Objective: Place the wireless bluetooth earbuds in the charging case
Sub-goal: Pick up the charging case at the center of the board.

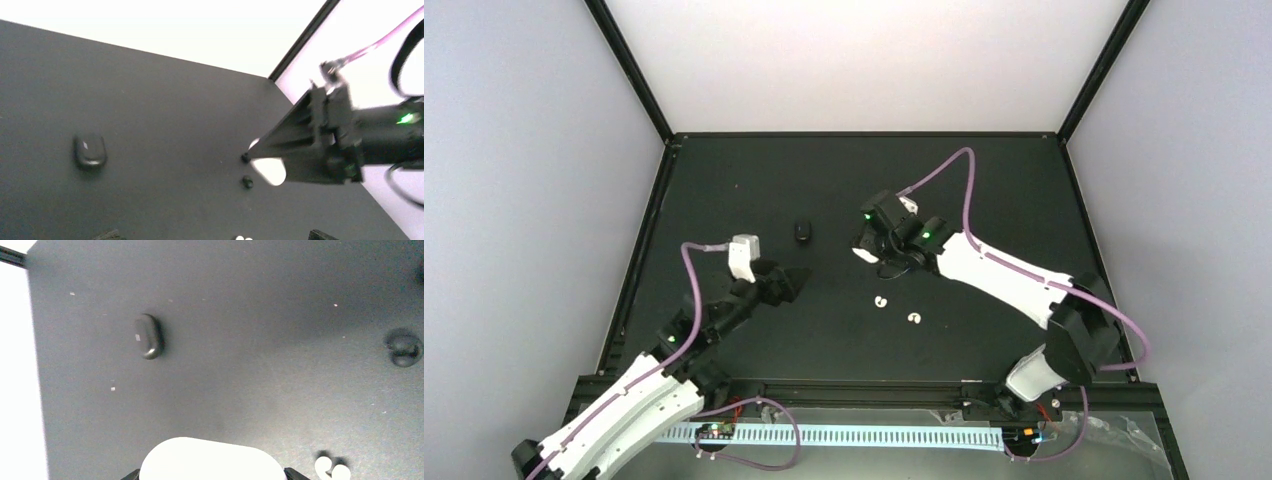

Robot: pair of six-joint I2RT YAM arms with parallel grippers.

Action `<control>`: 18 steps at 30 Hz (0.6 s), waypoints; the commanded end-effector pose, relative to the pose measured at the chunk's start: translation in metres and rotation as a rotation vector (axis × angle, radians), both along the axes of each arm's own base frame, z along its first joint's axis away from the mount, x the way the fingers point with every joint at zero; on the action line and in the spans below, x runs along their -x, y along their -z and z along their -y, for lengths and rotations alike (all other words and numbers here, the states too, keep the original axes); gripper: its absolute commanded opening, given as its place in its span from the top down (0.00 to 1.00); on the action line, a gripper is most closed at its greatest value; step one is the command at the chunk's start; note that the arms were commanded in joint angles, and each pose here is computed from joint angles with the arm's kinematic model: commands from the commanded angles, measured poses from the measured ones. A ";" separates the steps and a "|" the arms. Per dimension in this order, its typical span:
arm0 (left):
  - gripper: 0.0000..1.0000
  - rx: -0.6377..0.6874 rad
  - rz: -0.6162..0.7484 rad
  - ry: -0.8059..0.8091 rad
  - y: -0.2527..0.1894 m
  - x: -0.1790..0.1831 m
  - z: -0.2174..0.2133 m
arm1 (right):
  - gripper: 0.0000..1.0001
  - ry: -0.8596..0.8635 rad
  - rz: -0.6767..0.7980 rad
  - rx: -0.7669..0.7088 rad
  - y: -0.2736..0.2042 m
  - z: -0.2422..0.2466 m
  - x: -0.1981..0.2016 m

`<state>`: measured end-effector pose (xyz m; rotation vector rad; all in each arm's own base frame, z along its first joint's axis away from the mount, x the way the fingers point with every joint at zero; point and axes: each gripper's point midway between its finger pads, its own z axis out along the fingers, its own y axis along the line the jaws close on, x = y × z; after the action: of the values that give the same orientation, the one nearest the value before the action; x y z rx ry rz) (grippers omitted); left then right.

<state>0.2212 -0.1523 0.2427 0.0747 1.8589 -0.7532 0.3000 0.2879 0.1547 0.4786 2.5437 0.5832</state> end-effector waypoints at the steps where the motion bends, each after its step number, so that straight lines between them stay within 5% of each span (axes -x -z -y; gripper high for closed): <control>1: 0.01 0.270 0.167 0.020 -0.029 -0.004 0.020 | 0.43 0.017 0.060 -0.150 -0.037 -0.007 0.002; 8: 0.01 0.275 0.363 0.026 -0.047 -0.002 0.056 | 0.43 0.004 0.135 -0.250 -0.083 0.001 0.012; 18: 0.03 0.295 0.336 0.012 -0.062 -0.024 0.105 | 0.43 0.011 0.171 -0.284 -0.097 0.012 0.016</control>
<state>0.2349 -0.2508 0.2622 0.1122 1.5320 -0.9090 0.2836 0.2760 0.2443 0.5019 2.3314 0.9073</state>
